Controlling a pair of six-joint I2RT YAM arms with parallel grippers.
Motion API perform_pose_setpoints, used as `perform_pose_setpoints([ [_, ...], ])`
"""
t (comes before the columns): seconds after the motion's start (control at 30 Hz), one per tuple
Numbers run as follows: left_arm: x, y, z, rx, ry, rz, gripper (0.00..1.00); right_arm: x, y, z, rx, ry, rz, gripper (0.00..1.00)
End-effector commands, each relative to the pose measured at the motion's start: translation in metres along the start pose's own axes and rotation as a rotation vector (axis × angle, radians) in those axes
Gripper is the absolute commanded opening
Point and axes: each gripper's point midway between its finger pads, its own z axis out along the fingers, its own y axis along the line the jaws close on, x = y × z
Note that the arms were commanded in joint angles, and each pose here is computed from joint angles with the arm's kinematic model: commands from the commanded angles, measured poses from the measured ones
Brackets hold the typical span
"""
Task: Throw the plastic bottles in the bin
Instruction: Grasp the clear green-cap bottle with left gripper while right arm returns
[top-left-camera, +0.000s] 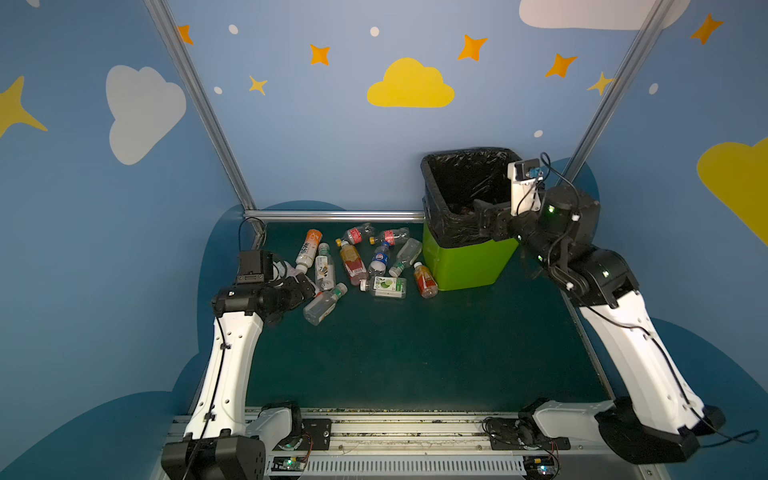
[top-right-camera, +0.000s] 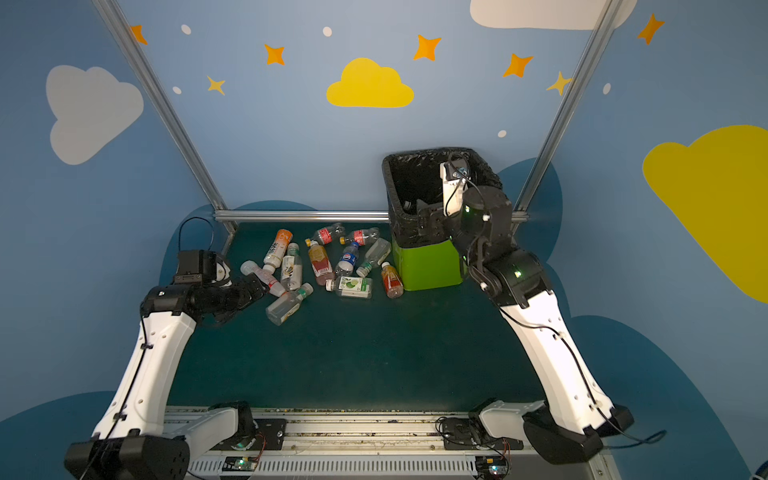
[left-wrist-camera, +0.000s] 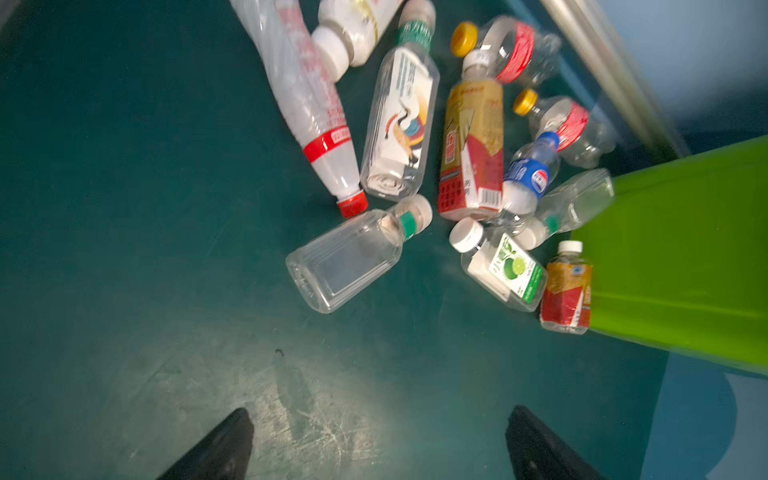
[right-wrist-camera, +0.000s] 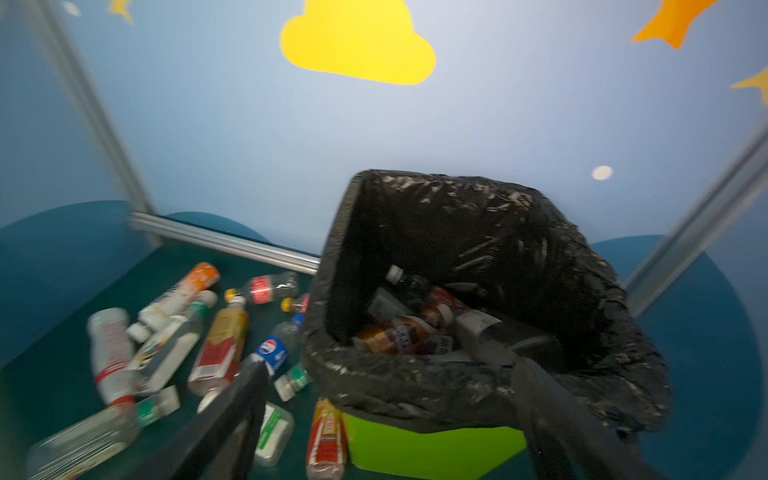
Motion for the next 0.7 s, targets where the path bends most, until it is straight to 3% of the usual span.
perform_pose_setpoints([
  [0.0,0.021,0.011,0.017,-0.074,0.096,0.022,0.95,0.062,0.067,0.009,-0.275,0.172,-0.022,0.91],
  [0.17,0.033,0.008,0.038,-0.128,0.160,0.089,0.92,0.142,0.124,0.010,-0.411,0.422,-0.054,0.88],
  [0.3,0.028,0.003,0.050,-0.157,0.167,0.140,0.92,0.196,0.159,0.010,-0.485,0.602,-0.004,0.81],
  [0.5,0.010,0.001,0.064,-0.219,0.181,0.243,0.92,0.265,0.180,0.007,-0.508,0.843,0.137,0.76],
  [0.67,-0.006,0.001,0.082,-0.274,0.205,0.351,0.92,0.296,0.183,0.001,-0.496,0.937,0.162,0.76],
])
